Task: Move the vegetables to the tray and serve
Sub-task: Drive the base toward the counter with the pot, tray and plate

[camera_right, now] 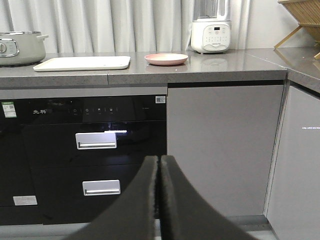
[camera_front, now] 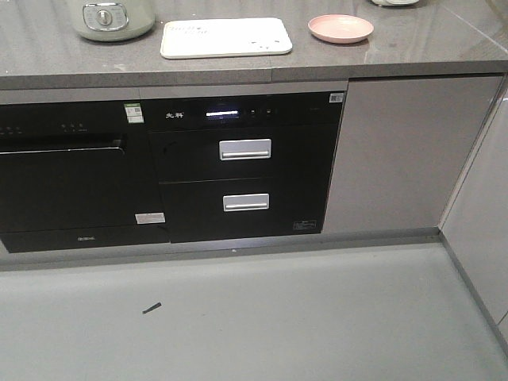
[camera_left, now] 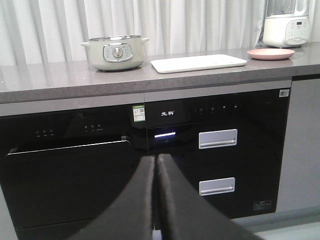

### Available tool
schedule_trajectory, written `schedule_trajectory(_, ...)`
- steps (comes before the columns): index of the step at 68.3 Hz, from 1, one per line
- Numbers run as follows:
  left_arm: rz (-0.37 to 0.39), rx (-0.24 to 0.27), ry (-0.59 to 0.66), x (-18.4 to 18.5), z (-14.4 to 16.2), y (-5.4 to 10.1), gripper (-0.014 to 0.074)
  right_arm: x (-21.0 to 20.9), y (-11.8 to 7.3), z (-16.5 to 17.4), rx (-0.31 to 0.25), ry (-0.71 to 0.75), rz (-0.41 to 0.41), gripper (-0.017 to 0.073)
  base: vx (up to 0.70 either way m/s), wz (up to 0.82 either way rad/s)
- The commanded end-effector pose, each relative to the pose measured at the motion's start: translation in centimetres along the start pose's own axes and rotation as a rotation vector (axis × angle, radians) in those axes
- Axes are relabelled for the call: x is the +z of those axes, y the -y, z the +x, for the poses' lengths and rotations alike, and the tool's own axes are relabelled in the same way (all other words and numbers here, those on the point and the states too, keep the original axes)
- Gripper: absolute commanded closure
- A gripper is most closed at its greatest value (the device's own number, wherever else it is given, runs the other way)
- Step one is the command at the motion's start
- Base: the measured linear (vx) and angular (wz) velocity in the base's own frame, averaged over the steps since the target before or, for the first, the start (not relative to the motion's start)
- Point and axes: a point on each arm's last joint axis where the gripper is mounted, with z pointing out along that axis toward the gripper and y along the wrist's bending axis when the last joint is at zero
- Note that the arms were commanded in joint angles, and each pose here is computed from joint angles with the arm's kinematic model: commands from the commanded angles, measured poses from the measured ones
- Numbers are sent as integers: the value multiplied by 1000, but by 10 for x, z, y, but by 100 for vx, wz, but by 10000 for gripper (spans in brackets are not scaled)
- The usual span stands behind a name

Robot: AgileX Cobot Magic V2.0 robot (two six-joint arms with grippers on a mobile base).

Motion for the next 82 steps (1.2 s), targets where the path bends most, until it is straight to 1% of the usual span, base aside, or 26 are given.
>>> schedule_trajectory(1, 2, -7, 67, 0, 1, 0, 599, 0, 1, -2, -16, 61, 11, 565, 12, -2)
schedule_trajectory(82, 2, -7, 67, 0, 1, 0, 599, 0, 1, -2, -16, 61, 11, 565, 10, 3)
